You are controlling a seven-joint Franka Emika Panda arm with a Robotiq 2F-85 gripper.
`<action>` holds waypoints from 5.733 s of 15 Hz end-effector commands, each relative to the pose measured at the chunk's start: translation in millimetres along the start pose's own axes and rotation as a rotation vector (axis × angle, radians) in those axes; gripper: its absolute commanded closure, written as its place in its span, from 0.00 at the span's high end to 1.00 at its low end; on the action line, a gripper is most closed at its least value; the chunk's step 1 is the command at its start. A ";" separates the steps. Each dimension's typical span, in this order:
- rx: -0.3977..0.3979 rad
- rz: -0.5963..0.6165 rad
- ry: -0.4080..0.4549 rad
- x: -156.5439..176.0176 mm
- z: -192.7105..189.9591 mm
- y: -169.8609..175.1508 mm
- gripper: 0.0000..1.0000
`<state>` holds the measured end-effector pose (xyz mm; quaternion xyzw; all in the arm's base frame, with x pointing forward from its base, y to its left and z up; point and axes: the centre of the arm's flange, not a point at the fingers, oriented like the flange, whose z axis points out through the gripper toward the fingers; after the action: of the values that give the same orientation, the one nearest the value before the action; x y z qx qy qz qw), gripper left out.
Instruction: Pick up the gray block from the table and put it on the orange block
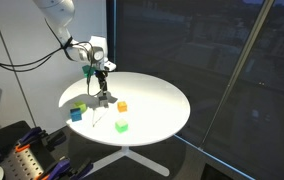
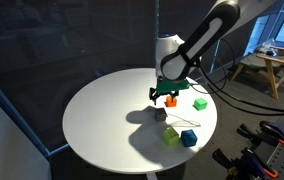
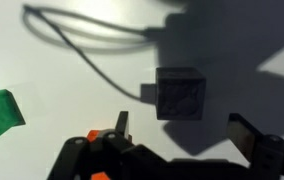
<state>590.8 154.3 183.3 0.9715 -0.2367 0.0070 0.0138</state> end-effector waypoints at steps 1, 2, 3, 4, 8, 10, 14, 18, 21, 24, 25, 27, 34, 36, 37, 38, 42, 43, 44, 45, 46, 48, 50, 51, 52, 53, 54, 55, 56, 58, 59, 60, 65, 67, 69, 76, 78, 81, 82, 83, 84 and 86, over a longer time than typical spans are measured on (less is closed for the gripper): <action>-0.005 0.000 0.035 5.8 8.9 -13.8 1.00; -0.007 -0.002 0.037 5.5 11.2 -15.6 1.00; -0.009 -0.003 0.039 5.3 13.8 -17.1 1.00; -0.011 -0.005 0.042 4.7 16.2 -18.1 1.00; -0.026 -0.004 0.045 5.6 25.3 -19.8 1.00; -0.032 0.001 0.041 7.4 29.1 -18.2 1.00; -0.041 0.012 0.035 10.7 35.1 -14.4 1.00; -0.046 0.013 0.026 10.6 40.8 -13.7 1.00; -0.049 0.008 0.018 9.6 45.1 -14.6 1.00; -0.052 0.007 0.012 9.0 49.8 -15.2 1.00; -0.053 0.006 0.009 8.6 51.5 -15.5 1.00; -0.055 0.004 0.007 7.7 53.8 -15.6 1.00; -0.064 0.001 -0.004 7.7 62.6 -15.5 1.00; -0.066 0.001 -0.006 7.8 64.5 -15.4 1.00; -0.067 0.000 -0.005 7.9 65.6 -15.5 1.00; -0.068 0.000 -0.006 8.0 66.6 -15.7 0.91; -0.070 -0.004 -0.007 9.5 69.6 -17.3 0.49; -0.071 -0.005 -0.007 9.9 70.0 -17.3 0.41; -0.071 -0.006 -0.008 10.4 69.3 -17.5 0.34; -0.076 -0.008 -0.013 10.3 68.1 -17.4 0.32; -0.078 -0.011 -0.016 10.1 66.8 -16.9 0.31; -0.089 -0.018 -0.030 9.8 63.1 -16.5 0.29; -0.096 -0.026 -0.042 9.4 58.6 -15.3 0.29; -0.102 -0.028 -0.047 9.2 55.7 -14.9 0.29; -0.105 -0.030 -0.051 9.0 53.7 -14.7 0.29; -0.109 -0.030 -0.051 8.7 50.6 -14.4 0.29; -0.111 -0.030 -0.050 8.7 48.2 -14.3 0.29; -0.111 -0.030 -0.049 8.6 44.7 -14.3 0.29; -0.109 -0.029 -0.044 7.7 41.5 -14.9 0.29; -0.103 -0.028 -0.036 7.4 35.8 -15.6 0.29; -0.100 -0.029 -0.033 7.2 32.3 -16.0 0.29; -0.096 -0.028 -0.030 7.3 29.1 -16.2 0.29; -0.084 -0.022 -0.020 6.5 9.1 -13.8 0.29; -0.084 -0.023 -0.023 5.5 0.9 -12.0 0.29; -0.090 -0.030 -0.039 3.4 -9.2 -9.0 0.29; -0.091 -0.042 -0.036 -13.5 -47.8 6.7 0.29; -0.080 -0.042 -0.021 -19.4 -56.9 13.7 0.29; -0.066 -0.037 -0.014 -27.1 -68.7 22.8 0.29; -0.060 -0.035 -0.012 -29.3 -72.0 25.7 0.29; -0.055 -0.029 -0.009 -31.2 -74.5 28.6 0.29; -0.051 -0.029 -0.007 -32.6 -76.9 30.8 0.29; -0.044 -0.021 -0.005 -34.0 -80.3 35.9 0.29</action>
<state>560.4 150.0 249.7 0.9729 -0.2276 -0.0123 0.0394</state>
